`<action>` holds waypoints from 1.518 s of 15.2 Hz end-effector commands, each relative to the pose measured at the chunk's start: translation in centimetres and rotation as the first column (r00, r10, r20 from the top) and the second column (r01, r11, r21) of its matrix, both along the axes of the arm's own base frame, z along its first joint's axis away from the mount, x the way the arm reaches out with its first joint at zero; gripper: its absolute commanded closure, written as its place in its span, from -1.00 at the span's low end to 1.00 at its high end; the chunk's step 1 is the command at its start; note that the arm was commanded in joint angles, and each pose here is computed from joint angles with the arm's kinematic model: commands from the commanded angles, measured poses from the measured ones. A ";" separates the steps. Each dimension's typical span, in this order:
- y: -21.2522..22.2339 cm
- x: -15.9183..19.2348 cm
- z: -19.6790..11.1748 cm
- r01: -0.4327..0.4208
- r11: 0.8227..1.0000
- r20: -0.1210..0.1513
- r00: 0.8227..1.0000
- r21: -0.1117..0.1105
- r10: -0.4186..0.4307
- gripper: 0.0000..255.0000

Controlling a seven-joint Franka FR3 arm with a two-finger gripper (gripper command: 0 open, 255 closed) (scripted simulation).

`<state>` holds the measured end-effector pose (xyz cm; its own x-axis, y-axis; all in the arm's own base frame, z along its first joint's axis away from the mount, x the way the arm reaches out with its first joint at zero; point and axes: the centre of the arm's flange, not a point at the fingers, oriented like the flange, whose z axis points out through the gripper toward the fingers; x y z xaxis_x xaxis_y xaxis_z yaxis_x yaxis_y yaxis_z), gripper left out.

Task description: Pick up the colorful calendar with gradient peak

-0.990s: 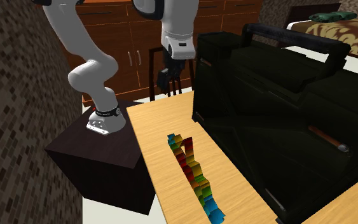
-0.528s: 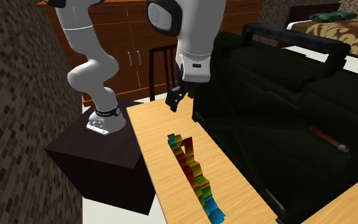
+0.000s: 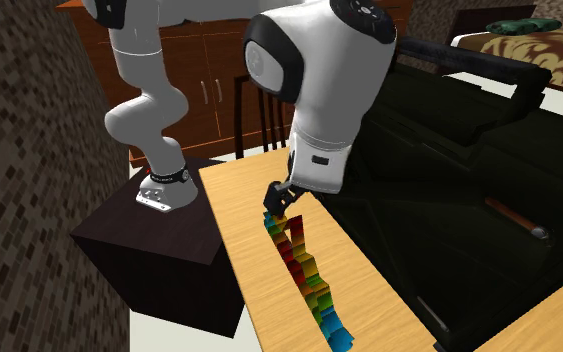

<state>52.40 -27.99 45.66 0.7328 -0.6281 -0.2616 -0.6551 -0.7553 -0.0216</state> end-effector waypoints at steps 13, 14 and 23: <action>-7.8 2.1 -5.7 0.174 0.985 -0.033 0.984 -0.022 -0.175 -1.00; -7.8 2.1 -5.7 0.174 0.985 -0.033 0.984 -0.022 -0.175 -1.00; -7.8 2.1 -5.7 0.174 0.985 -0.033 0.984 -0.022 -0.175 1.00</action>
<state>54.53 -35.77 40.03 0.6027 -0.7506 -0.2708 -0.7768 -0.6296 0.0162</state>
